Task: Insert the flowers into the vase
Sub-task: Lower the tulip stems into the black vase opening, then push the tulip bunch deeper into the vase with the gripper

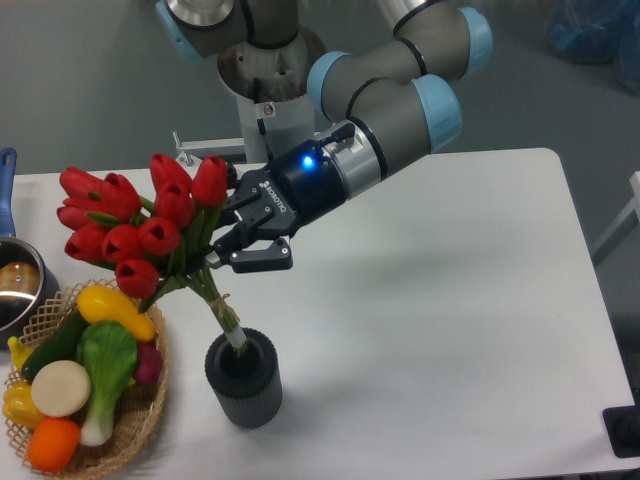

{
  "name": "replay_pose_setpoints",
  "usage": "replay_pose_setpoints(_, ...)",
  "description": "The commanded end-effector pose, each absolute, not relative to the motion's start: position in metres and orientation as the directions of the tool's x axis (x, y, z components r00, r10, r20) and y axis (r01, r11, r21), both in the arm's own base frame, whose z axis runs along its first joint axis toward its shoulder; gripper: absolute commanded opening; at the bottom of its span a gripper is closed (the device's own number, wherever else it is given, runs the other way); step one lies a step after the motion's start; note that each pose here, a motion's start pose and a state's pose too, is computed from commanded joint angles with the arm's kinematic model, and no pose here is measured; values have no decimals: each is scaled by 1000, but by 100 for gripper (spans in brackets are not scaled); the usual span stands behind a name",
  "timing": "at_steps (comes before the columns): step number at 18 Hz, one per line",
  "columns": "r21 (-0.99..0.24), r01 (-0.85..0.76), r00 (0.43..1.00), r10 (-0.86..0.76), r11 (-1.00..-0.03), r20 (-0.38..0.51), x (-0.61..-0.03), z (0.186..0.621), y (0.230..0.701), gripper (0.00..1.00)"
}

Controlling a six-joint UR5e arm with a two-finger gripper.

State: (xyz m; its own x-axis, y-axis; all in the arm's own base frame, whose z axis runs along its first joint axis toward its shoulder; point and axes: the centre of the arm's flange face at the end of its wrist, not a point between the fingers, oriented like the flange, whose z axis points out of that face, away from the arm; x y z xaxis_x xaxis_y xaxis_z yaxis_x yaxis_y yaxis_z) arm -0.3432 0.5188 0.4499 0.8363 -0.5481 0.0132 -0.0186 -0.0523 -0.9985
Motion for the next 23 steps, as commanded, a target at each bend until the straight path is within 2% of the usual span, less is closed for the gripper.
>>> replay_pose_setpoints(17,-996,22,835,-547,-82,64,-356,417,527,33)
replay_pose_setpoints(23,-993,53,832,-545,-109,105,-365,389,535,33)
